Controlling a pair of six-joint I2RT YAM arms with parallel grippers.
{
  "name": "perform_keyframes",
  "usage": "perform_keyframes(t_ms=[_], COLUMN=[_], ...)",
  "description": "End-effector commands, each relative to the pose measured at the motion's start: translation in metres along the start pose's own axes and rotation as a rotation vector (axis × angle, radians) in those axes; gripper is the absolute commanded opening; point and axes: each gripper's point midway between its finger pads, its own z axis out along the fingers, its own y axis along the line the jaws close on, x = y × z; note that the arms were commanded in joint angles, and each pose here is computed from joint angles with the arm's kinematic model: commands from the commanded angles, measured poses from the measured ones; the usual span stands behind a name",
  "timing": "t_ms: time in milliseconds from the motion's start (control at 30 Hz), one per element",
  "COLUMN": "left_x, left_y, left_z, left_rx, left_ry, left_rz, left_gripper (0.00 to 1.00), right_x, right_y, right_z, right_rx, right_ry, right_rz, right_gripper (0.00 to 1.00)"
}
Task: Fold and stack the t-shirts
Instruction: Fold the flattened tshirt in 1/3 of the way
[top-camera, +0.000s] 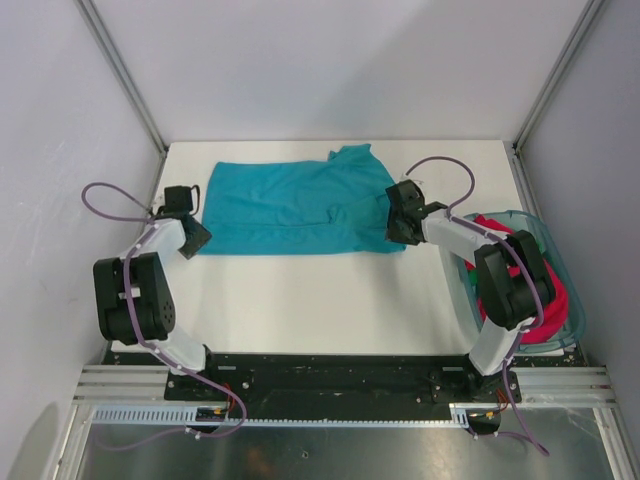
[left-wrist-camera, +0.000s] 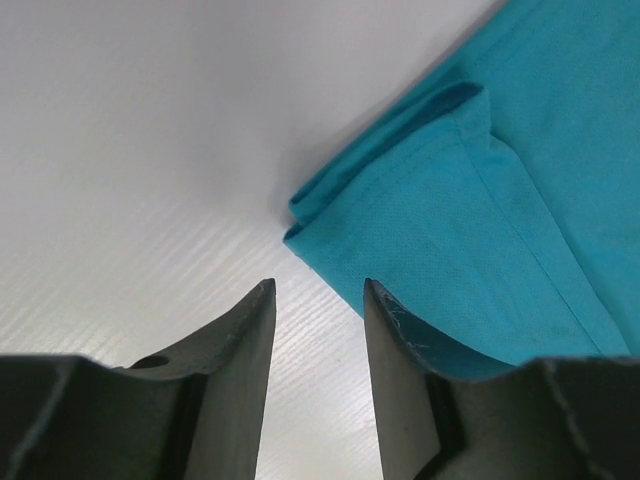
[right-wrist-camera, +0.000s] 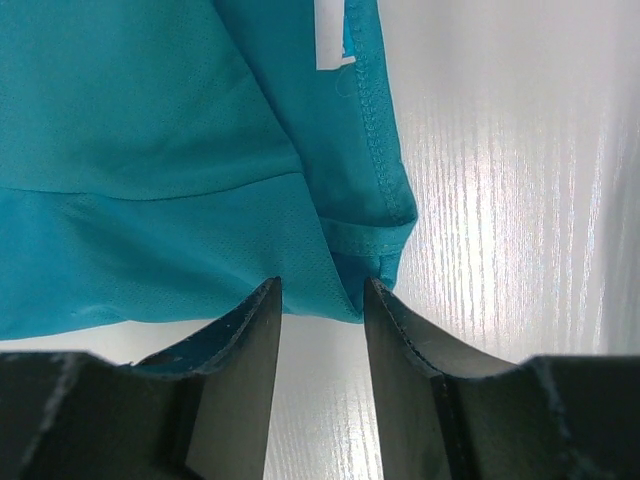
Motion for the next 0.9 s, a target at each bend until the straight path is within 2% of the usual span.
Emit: perform_keyframes(t_ms=[0,633,767,867], left_x=[-0.01,-0.013,-0.013,-0.014], left_y=[0.01,0.004,0.005,0.008], left_z=[0.007,0.03,0.034,0.036], left_rx=[-0.036,-0.066,-0.078,-0.093], left_ry=[-0.026,-0.005,-0.007,-0.012], left_rz=[-0.055,-0.07,-0.069,-0.067], left_gripper=[0.44,0.35,0.3,0.24], right_x=[-0.004,0.001,0.001,-0.003], right_y=[0.0,0.0,-0.001,-0.004], right_z=[0.003,0.017,0.018,0.019], right_rx=[-0.014,-0.037,-0.037,-0.033], right_ry=[-0.016,0.007,0.006,-0.001], right_rz=[-0.006,-0.002,0.003,0.009], right_gripper=[0.43,0.4,0.34,0.24])
